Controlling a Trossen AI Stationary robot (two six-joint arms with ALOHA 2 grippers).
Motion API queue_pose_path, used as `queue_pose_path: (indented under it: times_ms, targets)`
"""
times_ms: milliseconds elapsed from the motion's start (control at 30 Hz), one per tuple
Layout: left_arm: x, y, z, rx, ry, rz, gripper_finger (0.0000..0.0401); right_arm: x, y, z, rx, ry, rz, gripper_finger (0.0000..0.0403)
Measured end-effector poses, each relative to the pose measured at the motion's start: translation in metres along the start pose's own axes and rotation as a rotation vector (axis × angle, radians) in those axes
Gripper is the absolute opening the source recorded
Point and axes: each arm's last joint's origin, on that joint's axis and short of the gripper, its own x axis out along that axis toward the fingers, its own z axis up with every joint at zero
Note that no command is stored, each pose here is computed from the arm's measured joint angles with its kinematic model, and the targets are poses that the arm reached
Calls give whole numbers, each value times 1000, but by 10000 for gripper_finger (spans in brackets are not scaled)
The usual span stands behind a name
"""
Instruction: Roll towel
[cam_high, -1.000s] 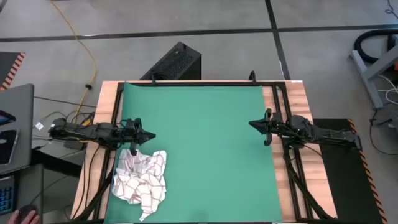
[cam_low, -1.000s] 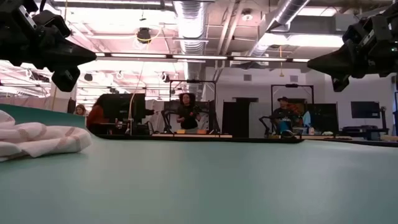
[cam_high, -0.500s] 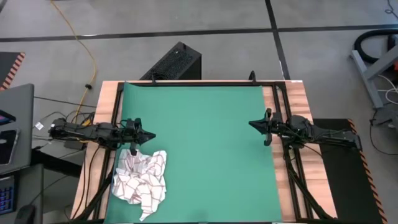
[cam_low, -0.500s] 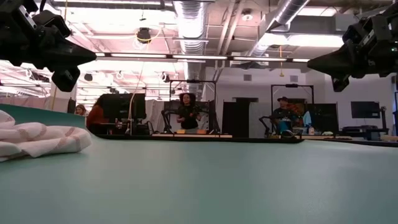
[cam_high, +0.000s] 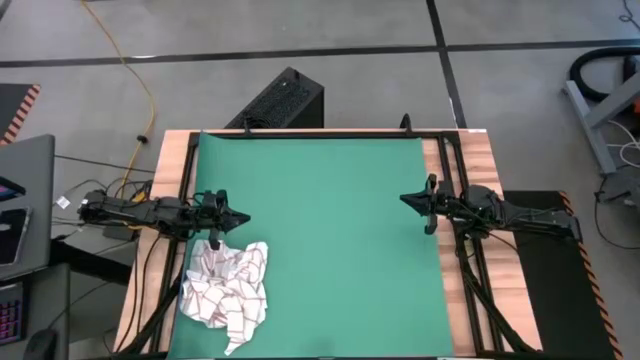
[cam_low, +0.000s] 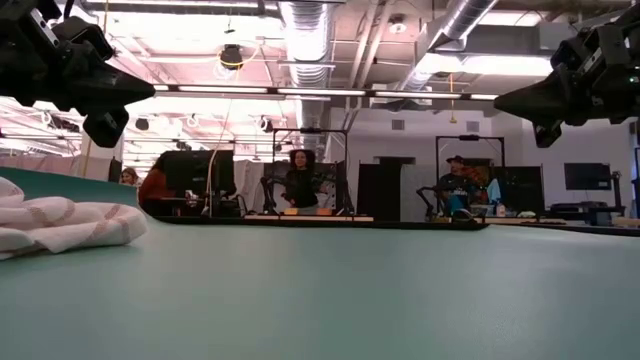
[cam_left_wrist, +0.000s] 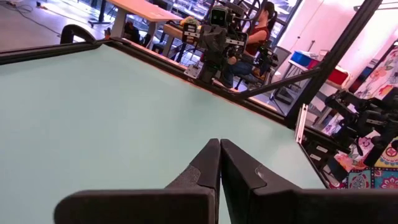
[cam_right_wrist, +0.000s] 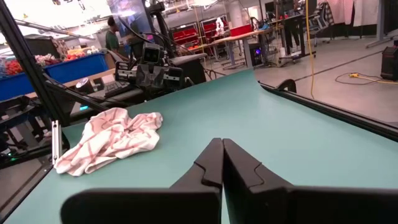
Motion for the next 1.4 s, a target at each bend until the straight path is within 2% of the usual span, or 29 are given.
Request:
queue_pose_path:
  times_ms: [300,400,700,833,1033,1300,1400]
  targets:
    - [0,0,0,0,-3,2,0,0,0,0,0,0,0,22]
    - [0,2,2,-12,-44,64,0,0,0,0,0,0,0,22]
    - [0,4,2,-350,-89,126,0,0,0,0,-13,0,-1,22]
    - [0,5,3,-393,-136,176,0,0,0,0,-83,-2,-1,22]
    - [-2,7,11,-493,-292,267,0,0,0,2,-82,-29,4,22]
    - [-2,8,10,-491,-290,279,0,0,1,2,-64,-36,7,22]
    - [-3,10,10,-395,-314,357,0,0,1,3,-27,-41,9,22]
